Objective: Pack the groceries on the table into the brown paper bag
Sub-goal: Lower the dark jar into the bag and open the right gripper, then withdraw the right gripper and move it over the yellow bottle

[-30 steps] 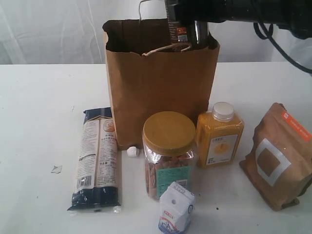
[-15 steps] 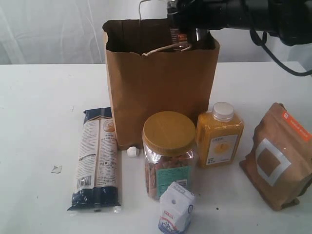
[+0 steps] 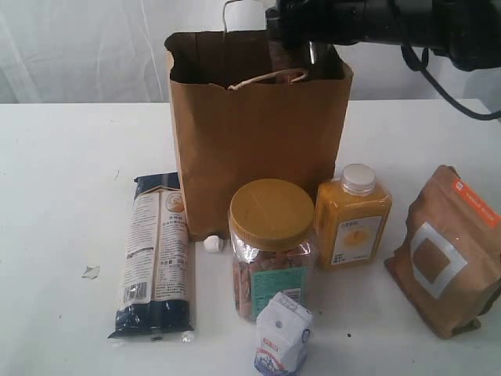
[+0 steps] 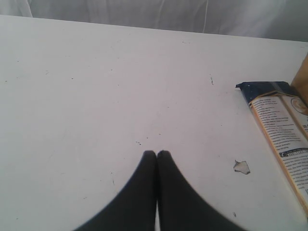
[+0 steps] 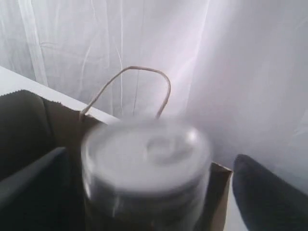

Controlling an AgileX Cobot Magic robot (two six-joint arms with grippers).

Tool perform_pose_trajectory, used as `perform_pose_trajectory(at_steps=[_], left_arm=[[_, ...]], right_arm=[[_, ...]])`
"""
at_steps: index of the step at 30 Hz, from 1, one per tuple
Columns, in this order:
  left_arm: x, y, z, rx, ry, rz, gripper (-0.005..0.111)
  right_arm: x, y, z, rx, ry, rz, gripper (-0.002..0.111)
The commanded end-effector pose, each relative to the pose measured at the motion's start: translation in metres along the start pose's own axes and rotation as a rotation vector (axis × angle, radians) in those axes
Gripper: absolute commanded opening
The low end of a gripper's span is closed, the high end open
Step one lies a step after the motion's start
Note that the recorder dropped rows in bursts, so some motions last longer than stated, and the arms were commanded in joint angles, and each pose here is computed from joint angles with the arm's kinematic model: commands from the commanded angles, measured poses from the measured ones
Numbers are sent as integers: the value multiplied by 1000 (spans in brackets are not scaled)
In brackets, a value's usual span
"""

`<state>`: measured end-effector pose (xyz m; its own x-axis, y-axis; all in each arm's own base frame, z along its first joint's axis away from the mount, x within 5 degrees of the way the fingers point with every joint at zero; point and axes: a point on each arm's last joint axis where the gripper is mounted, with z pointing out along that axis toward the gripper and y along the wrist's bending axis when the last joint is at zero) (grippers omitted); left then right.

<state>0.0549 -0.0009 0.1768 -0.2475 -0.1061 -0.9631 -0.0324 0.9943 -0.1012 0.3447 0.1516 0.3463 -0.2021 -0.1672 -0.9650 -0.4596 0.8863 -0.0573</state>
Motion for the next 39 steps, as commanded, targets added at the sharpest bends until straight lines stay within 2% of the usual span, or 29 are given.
perform_pose_trajectory(at_steps=[1,18,23,28,33,39], left_arm=[[1,0,0,8,0,4,0],[1,0,0,8,0,4,0],[1,0,0,8,0,4,0],[1,0,0,8,0,4,0],[1,0,0,8,0,4,0],[1,0,0,8,0,4,0]], right_arm=[[-7,-1,-4,13,-27,-1,105],[-11,1,-9,-4,-35,-4,105],[-36,5,-41,-45,-102,-90,105],[-51,5,-81,-27,-167,-184,105],[-38,-1,-100,-21,-129,-235,105],[-8,3,-131,-118,77,-254,105]])
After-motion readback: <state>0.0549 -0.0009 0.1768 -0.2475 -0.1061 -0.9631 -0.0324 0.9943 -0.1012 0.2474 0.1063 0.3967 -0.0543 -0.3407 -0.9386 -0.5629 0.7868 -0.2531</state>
